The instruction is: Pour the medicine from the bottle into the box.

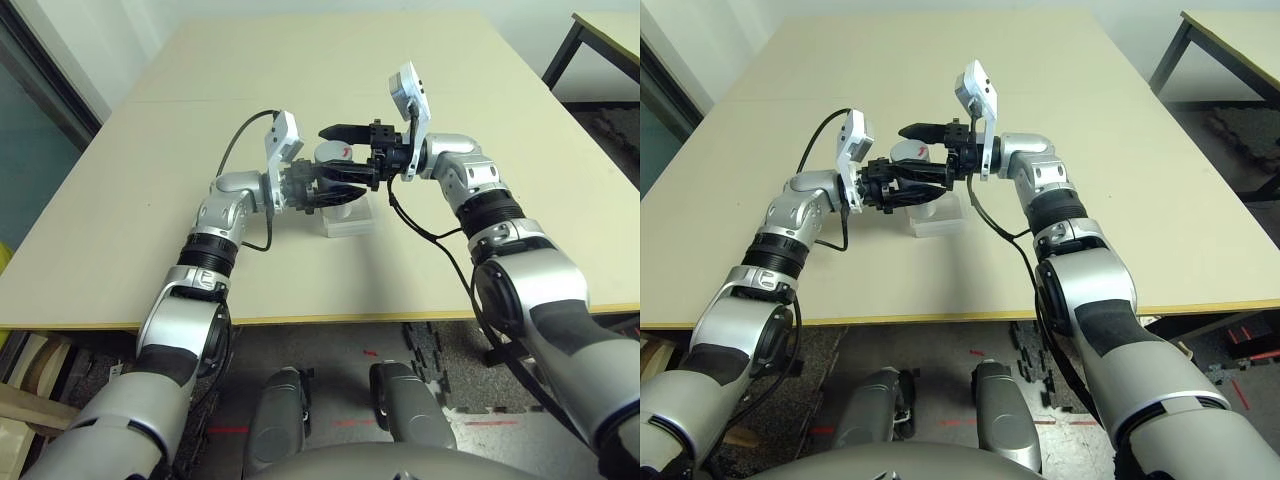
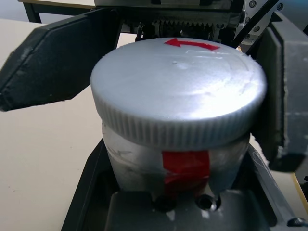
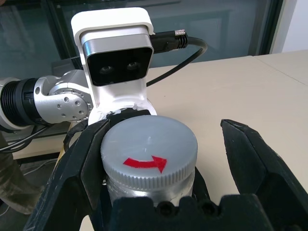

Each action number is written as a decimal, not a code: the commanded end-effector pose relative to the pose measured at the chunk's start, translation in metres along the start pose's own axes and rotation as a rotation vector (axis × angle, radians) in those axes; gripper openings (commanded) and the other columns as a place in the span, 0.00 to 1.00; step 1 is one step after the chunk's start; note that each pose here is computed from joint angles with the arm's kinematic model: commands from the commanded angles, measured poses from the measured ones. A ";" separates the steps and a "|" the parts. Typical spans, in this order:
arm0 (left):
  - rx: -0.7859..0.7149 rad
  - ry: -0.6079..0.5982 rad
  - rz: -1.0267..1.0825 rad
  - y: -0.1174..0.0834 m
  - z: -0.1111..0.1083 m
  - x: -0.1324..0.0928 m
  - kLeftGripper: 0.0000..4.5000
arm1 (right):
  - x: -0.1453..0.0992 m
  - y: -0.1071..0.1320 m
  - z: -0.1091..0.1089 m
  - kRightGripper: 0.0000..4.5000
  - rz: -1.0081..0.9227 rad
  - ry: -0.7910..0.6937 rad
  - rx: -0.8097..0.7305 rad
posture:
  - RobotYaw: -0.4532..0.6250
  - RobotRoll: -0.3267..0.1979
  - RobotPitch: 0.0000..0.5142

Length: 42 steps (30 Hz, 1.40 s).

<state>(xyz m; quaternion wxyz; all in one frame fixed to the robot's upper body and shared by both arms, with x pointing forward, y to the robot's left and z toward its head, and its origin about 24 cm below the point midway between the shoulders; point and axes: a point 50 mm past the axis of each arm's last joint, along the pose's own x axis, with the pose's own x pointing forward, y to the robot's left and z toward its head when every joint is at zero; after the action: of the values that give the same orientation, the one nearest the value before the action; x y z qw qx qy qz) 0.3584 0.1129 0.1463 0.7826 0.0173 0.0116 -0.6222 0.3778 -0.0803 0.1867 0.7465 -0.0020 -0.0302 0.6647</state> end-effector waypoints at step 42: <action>0.019 0.000 -0.011 0.005 0.003 0.011 0.59 | -0.049 0.000 0.015 1.00 -0.005 0.014 0.001 | 0.20 0.62 0.14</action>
<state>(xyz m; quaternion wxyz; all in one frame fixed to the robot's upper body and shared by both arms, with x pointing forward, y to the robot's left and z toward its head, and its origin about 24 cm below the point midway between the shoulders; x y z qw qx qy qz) 0.3640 0.1063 0.1434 0.7803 0.0097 0.0093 -0.6252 0.3736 -0.1317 0.1993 0.7541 -0.0041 -0.0226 0.6564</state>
